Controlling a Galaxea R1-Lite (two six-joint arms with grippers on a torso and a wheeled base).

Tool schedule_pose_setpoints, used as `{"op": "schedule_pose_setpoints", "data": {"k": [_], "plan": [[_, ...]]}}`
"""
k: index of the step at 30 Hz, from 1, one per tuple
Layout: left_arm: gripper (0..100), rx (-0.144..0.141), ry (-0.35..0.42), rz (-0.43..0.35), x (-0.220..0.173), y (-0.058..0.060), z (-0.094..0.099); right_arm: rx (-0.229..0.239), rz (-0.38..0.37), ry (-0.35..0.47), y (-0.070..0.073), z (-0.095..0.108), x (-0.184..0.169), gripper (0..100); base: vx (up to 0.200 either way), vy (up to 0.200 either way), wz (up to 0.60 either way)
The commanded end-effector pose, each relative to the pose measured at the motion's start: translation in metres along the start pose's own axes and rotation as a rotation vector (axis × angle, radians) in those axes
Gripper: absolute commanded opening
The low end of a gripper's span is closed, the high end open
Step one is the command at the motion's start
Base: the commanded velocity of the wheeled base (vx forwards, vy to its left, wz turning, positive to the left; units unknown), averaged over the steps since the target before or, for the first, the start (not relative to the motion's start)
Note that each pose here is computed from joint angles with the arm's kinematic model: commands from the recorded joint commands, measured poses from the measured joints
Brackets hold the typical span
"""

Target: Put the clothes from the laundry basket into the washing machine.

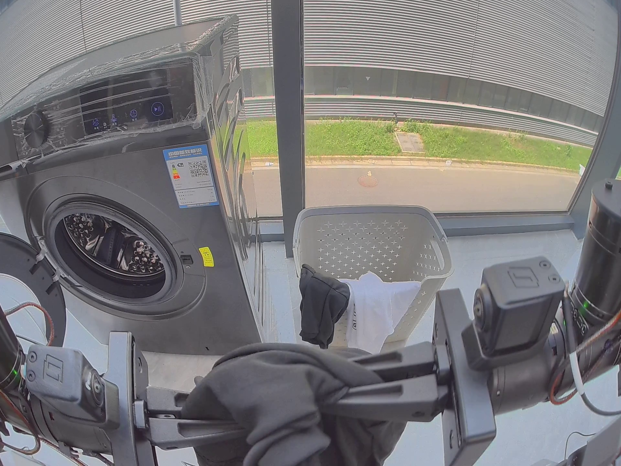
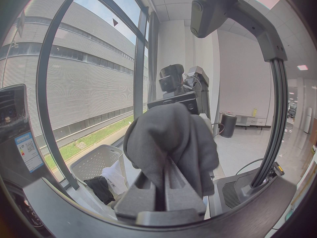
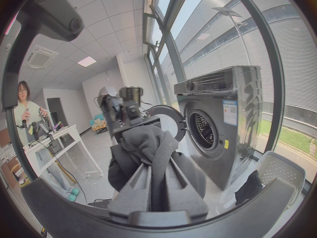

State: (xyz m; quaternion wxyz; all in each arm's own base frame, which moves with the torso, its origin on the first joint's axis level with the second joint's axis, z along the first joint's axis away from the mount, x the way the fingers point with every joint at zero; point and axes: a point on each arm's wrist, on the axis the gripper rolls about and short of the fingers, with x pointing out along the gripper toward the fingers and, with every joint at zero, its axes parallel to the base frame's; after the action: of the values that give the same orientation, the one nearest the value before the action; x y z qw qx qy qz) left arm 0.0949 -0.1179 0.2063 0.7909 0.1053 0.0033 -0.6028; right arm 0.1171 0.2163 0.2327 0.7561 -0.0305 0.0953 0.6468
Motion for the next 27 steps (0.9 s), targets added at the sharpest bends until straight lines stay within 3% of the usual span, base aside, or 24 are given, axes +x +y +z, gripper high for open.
{"op": "schedule_pose_setpoints", "data": {"k": [1,10,11,16,27], "plan": [[0,0.015,-0.029,0.017,-0.006,-0.002,0.005,0.012,-0.074,-0.009,-0.015,0.001,-0.006,0,0.000,0.000,0.00],[0,0.018,-0.042,0.045,-0.006,0.001,0.011,0.024,-0.120,-0.026,-0.021,0.003,-0.014,0,0.000,0.000,0.00],[0,0.017,-0.040,0.044,-0.006,0.001,0.011,0.024,-0.117,-0.027,-0.021,0.004,-0.014,100,0.000,0.000,0.00],[0,0.018,-0.045,0.048,-0.006,0.001,0.012,0.024,-0.122,-0.033,-0.019,0.003,-0.018,100,0.000,0.000,0.00],[0,0.016,-0.116,0.136,-0.014,0.014,0.028,0.081,-0.237,0.018,-0.023,-0.035,-0.062,100,0.000,0.000,0.00]]}}
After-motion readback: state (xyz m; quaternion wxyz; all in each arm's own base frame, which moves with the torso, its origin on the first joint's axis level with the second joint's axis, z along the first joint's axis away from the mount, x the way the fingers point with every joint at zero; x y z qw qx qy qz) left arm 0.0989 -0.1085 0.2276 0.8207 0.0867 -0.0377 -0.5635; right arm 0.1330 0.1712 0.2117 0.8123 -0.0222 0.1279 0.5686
